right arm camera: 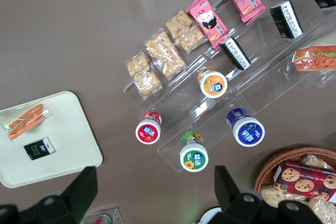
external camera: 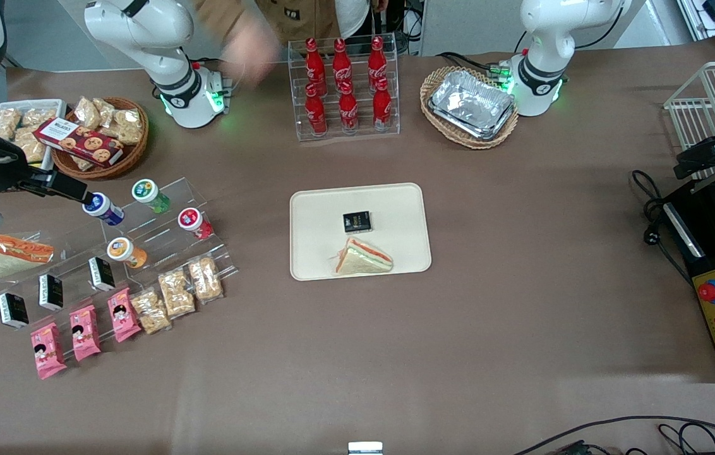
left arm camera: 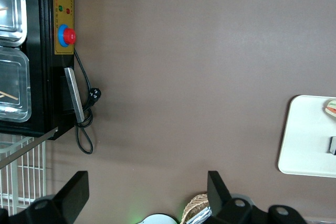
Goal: Place green gum on tray
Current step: 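Move the right gripper over the acrylic stand toward the green-capped bottle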
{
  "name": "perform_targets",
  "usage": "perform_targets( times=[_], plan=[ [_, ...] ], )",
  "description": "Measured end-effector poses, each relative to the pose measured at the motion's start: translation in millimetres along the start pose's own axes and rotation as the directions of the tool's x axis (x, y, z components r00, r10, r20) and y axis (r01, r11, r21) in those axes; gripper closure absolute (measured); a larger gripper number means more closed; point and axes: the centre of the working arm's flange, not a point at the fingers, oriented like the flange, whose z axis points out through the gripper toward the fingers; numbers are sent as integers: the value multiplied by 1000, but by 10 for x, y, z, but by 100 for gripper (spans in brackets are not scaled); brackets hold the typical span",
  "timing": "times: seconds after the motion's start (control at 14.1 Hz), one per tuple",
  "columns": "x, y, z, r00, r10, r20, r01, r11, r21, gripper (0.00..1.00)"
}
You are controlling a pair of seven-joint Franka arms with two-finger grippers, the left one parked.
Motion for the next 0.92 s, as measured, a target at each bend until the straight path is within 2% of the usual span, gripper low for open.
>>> perform_targets(
  times=[0.42,0.64,0.78,0.92],
  plan=[
    [0,9,-10,1000,1,-1,-1,1000,0,0],
    [-89,41,-31,999,-16,28,16,1000,-9,0],
    [-267,63,-63,1000,-18,20,18,1000,-13,0],
    [-534,87,17,1000,-21,-12,21,1000,-16,0]
  ],
)
